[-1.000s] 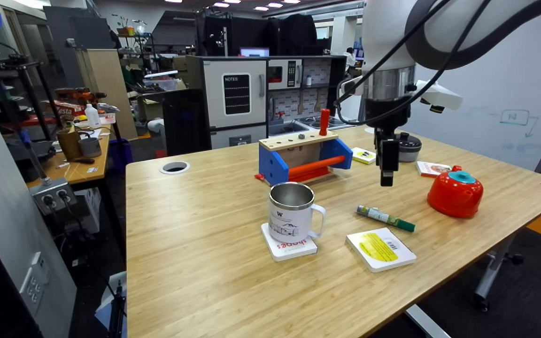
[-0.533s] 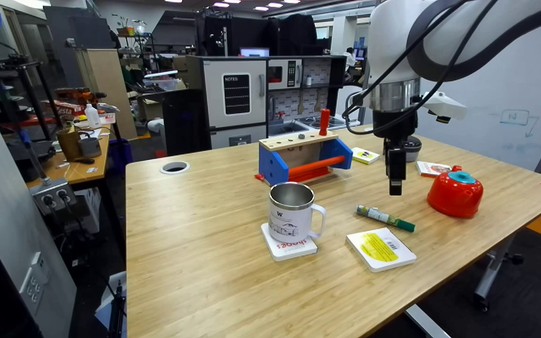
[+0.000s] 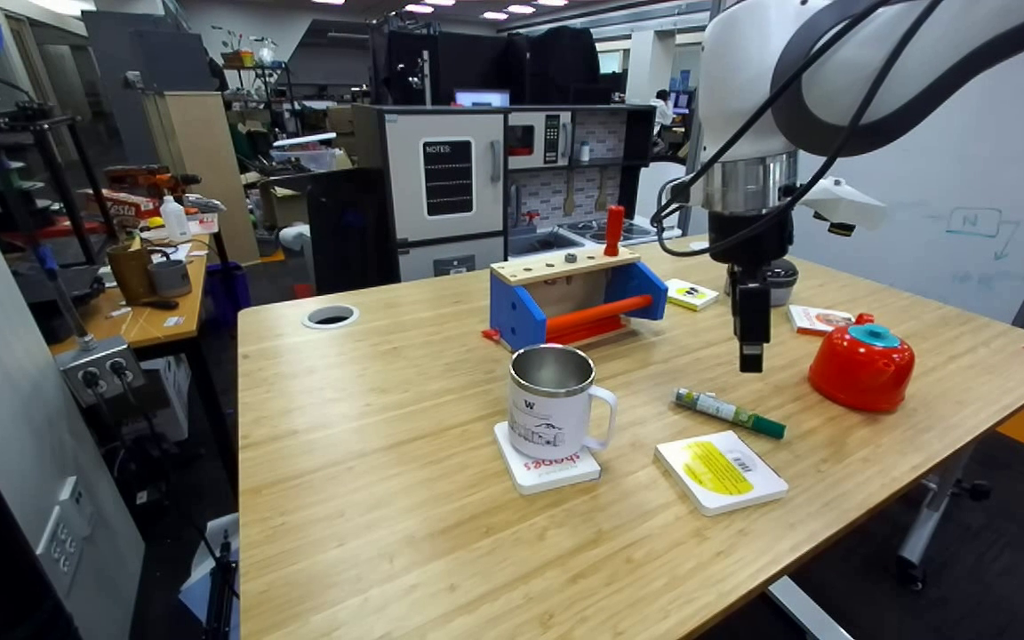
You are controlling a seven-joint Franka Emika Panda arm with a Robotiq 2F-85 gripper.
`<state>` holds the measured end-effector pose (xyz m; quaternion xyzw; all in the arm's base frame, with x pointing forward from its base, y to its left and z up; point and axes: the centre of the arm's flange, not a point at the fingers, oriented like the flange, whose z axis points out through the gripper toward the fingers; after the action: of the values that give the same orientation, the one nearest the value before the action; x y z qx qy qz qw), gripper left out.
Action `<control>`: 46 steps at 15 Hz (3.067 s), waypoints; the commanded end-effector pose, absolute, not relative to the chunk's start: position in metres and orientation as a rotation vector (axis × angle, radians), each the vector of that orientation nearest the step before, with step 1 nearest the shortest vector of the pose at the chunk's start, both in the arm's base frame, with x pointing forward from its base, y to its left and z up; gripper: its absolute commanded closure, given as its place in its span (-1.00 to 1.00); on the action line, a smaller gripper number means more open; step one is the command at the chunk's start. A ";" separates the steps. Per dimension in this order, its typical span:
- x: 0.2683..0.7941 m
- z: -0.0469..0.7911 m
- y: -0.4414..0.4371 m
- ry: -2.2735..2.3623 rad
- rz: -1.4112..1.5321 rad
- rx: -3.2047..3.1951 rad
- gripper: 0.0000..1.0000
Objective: Pick up the marker and put it in the cup
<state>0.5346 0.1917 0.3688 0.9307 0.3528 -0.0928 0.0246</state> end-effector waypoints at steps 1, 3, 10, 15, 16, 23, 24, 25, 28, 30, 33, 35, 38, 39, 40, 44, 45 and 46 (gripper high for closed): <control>0.536 0.367 0.196 1.145 -0.274 2.889 -1.00; 0.539 0.364 0.200 1.171 -0.277 2.881 -1.00; 0.573 0.351 0.198 1.197 -0.303 2.817 -1.00; 0.607 0.370 0.190 1.187 -0.222 2.769 -1.00; 0.609 0.371 0.193 1.195 -0.213 2.763 -1.00; 0.591 0.361 0.213 1.202 -0.237 2.776 -1.00; 0.589 0.360 0.211 1.191 -0.244 2.779 -1.00; 0.587 0.359 0.210 1.188 -0.252 2.779 -1.00; 0.584 0.348 0.210 1.205 -0.274 2.780 -1.00; 0.583 0.339 0.212 1.211 -0.295 2.769 -1.00; 0.585 0.324 0.214 1.216 -0.326 2.771 -1.00; 0.586 0.314 0.216 1.227 -0.354 2.768 -1.00; 0.584 0.304 0.219 1.236 -0.380 2.767 -1.00; 0.584 0.302 0.220 1.239 -0.385 2.767 -1.00; 0.583 0.300 0.220 1.241 -0.389 2.765 -1.00; 0.585 0.298 0.220 1.237 -0.393 2.761 -1.00; 0.585 0.298 0.219 1.229 -0.401 2.763 -1.00; 0.586 0.297 0.219 1.225 -0.407 2.764 -1.00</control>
<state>0.5806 0.2189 0.2977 0.9036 0.4064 -0.1280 0.0436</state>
